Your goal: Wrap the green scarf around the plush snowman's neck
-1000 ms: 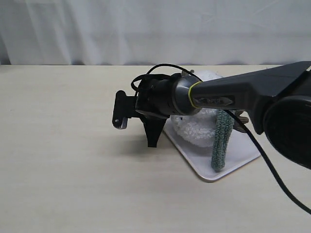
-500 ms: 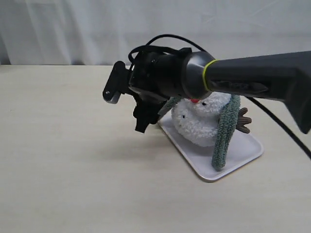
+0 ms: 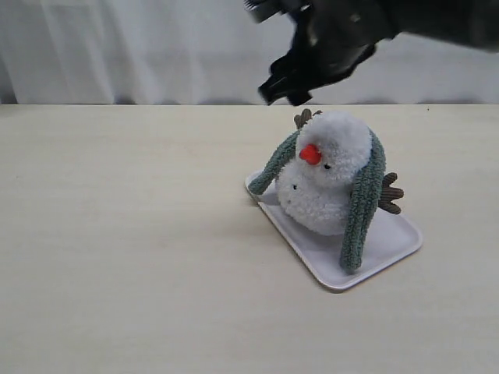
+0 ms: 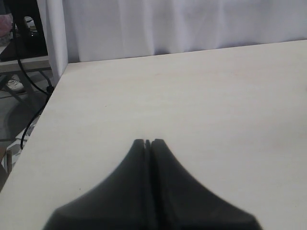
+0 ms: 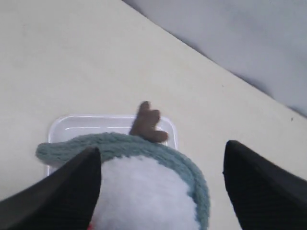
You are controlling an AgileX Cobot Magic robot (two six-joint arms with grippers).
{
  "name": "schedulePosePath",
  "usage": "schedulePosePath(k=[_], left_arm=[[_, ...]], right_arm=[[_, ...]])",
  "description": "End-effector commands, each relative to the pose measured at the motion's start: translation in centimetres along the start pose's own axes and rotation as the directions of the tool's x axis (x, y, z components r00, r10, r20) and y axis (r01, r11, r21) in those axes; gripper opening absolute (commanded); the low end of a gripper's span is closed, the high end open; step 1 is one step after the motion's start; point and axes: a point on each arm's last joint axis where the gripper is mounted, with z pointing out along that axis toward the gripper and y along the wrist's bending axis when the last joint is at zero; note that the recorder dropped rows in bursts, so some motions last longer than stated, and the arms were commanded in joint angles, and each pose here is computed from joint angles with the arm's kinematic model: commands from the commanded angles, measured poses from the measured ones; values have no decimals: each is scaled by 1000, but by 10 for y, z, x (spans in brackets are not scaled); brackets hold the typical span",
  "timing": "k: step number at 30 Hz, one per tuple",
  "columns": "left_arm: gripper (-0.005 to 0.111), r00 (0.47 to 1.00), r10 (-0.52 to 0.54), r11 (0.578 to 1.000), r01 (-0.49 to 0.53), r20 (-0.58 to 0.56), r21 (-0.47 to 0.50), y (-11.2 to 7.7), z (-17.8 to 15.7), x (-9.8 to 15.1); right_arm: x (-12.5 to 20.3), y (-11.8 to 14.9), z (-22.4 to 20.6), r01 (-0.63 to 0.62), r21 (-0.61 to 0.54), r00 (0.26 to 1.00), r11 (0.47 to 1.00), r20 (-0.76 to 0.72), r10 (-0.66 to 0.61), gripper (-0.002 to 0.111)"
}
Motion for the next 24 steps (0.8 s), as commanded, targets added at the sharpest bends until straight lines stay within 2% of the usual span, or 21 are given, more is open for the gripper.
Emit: schedulePosePath(k=[1,4,7,12,16,18,24], left_arm=[[0,1000,5,1000,-5,12,7,0,0,-1],[0,1000,5,1000,-5,10,7,0,0,0],[0,1000,5,1000,-5,10,7,0,0,0],[0,1000,5,1000,-5,10,7,0,0,0],[0,1000,5,1000,-5,10,7,0,0,0],[0,1000,5,1000,-5,10,7,0,0,0],[0,1000,5,1000,-5,10,7,0,0,0]], right_arm=[[20,-55,1,-204,-69,976,977,-95,197,68],[41,-81,15,-295,-131,947,947,-176,270,68],[63,-94,30,-355,-189,923,915,-225,312,68],[96,-102,53,-428,-255,895,867,-252,368,68],[104,-95,66,-432,-271,890,860,-282,358,67],[105,-91,73,-430,-294,890,854,-293,348,61],[111,-84,86,-427,-320,887,846,-330,324,36]])
